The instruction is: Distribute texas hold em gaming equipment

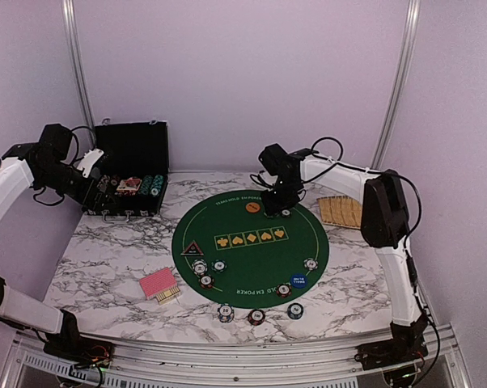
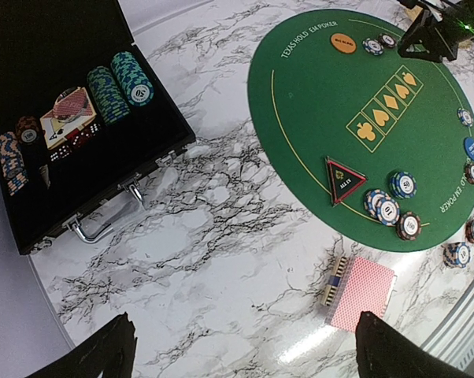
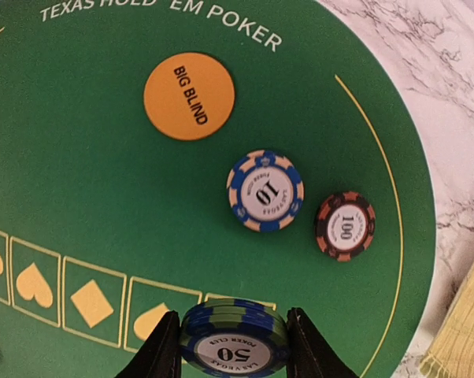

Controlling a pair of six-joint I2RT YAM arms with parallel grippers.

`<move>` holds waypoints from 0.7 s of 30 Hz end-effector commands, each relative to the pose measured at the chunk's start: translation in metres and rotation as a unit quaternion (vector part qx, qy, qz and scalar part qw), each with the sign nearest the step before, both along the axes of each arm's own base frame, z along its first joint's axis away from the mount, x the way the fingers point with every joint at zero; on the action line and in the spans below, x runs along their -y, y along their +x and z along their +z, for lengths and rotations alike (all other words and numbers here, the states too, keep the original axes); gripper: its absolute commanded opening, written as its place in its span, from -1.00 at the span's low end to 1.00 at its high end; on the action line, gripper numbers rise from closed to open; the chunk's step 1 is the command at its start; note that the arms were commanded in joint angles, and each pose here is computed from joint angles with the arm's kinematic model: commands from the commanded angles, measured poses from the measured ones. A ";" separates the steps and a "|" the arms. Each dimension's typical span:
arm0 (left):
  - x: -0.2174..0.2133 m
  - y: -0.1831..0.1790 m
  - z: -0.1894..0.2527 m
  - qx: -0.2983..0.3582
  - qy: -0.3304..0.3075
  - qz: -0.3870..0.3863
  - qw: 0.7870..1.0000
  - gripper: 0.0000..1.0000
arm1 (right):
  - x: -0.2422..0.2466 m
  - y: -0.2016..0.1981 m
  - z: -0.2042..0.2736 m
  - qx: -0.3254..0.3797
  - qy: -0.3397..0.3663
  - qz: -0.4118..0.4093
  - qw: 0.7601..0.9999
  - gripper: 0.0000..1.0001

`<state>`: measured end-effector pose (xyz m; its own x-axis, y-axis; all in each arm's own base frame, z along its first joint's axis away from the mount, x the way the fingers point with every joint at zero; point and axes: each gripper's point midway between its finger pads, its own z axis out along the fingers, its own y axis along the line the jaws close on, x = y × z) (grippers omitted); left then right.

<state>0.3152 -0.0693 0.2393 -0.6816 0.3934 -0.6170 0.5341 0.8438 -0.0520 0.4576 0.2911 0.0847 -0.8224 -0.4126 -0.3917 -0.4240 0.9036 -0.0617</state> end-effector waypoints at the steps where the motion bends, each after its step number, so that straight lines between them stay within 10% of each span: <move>1: -0.002 -0.004 0.007 0.010 0.003 0.001 1.000 0.98 | -0.002 0.024 -0.008 0.008 0.010 -0.008 1.000 -0.67; 14: -0.002 -0.002 0.009 0.012 0.003 0.000 1.000 0.98 | 0.008 0.020 -0.050 -0.020 0.003 -0.017 1.000 -0.69; 21: -0.002 -0.002 0.010 0.014 0.005 0.001 1.000 0.98 | 0.009 0.021 -0.053 -0.021 0.001 -0.019 1.000 -0.27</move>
<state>0.3153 -0.0690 0.2392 -0.6818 0.3940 -0.6163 0.5333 0.8444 -0.0501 0.4697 0.2814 0.0295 -0.8575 -0.3962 -0.3281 -0.4036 0.9136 -0.0483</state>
